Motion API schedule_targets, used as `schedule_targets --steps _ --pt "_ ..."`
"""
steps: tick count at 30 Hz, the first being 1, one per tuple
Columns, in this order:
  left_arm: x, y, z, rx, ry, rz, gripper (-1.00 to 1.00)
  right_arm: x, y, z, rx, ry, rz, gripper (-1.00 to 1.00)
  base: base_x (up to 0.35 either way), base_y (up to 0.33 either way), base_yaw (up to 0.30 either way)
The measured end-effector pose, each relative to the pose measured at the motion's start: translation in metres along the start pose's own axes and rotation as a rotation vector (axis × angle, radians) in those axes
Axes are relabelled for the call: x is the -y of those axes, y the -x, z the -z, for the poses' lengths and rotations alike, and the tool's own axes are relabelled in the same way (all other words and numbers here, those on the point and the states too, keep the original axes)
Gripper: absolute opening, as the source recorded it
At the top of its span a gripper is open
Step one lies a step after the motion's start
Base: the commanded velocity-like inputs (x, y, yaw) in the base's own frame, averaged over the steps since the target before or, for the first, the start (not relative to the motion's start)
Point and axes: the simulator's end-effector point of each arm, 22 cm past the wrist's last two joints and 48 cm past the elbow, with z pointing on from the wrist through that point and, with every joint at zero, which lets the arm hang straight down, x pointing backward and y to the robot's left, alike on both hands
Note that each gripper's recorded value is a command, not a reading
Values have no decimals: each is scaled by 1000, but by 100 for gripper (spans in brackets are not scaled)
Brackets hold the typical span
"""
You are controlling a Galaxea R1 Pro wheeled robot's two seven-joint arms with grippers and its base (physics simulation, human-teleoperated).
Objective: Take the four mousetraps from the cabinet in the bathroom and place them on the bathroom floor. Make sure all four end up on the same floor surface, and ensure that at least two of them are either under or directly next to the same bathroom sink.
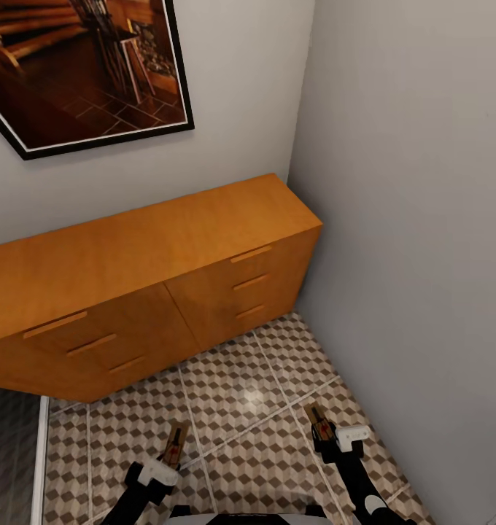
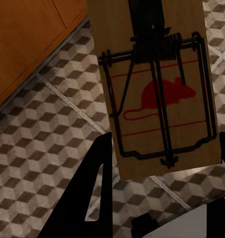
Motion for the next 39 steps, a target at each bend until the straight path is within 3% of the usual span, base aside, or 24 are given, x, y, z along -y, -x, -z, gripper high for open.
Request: schedule_targets --steps 11,39 --pt "-9 -8 3 -17 40 42 -100 -2 -5 1 -12 -1 -4 -100 0 0 0" --pt "-20 -10 8 -19 58 38 -100 -3 0 3 -5 -4 -8 -100 0 0 0"
